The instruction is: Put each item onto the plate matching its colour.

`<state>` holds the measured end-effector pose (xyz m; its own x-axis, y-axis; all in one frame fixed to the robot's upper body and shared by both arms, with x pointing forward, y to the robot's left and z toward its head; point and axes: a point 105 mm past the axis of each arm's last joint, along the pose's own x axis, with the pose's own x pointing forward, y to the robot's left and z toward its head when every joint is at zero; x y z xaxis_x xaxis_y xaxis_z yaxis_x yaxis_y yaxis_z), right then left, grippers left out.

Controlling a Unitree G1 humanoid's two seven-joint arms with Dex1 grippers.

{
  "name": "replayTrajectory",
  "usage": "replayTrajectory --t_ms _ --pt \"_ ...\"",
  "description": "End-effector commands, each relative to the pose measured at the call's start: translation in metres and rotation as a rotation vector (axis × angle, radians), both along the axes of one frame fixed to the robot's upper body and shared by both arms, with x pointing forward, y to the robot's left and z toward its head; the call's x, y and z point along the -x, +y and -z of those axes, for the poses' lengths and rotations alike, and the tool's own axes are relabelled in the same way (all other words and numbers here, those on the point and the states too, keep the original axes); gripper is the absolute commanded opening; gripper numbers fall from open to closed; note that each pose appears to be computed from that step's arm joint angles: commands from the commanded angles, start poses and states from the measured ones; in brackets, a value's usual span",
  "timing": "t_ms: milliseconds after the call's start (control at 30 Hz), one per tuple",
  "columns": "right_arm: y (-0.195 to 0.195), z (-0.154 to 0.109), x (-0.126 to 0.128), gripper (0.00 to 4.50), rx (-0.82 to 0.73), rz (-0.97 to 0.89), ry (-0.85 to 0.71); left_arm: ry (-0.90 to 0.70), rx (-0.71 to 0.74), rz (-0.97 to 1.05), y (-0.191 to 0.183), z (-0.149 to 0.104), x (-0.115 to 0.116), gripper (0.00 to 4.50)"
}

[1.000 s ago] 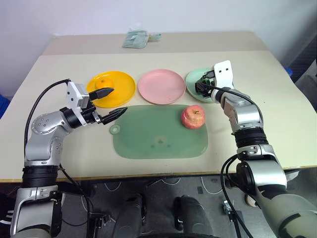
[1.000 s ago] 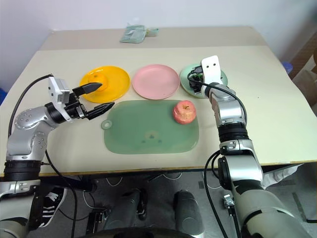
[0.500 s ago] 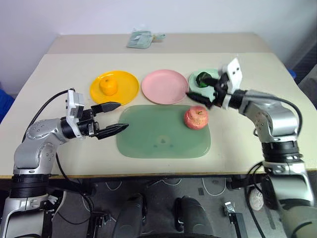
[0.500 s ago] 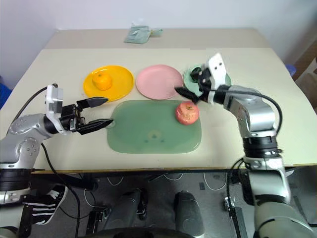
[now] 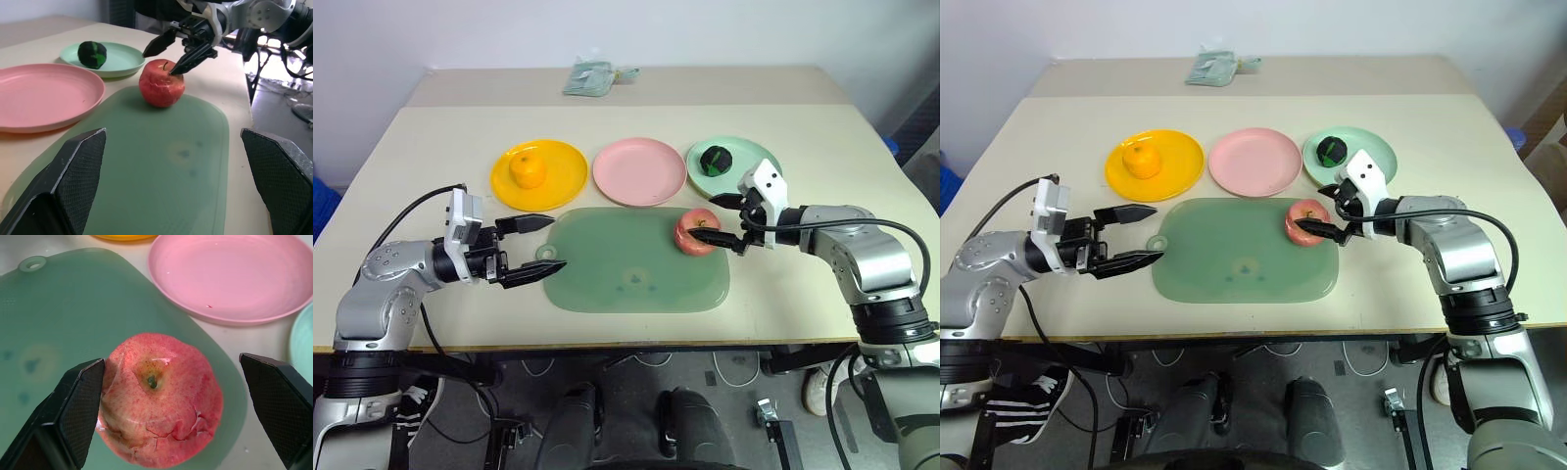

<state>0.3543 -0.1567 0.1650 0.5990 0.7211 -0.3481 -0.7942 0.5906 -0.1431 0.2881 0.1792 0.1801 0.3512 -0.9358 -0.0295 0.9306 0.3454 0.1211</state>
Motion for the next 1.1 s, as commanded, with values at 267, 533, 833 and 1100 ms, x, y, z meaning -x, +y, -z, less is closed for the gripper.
replayTrajectory --t_ms 267,533,833,1100 --pt "0.004 -0.017 -0.001 4.46 -0.087 0.011 -0.025 -0.071 0.003 -0.028 0.002 -0.01 -0.004 4.5" --pt "0.002 0.007 0.002 4.46 0.025 0.002 -0.001 -0.078 0.0 -0.033 0.002 -0.011 -0.005 4.5" --pt "0.007 0.014 0.001 3.76 0.033 -0.01 0.013 -0.08 -0.004 -0.041 0.003 -0.011 -0.007 4.5" --pt "0.045 -0.056 -0.015 3.19 -0.258 -0.002 -0.163 -0.11 0.074 -0.298 0.024 -0.026 -0.039 4.5"
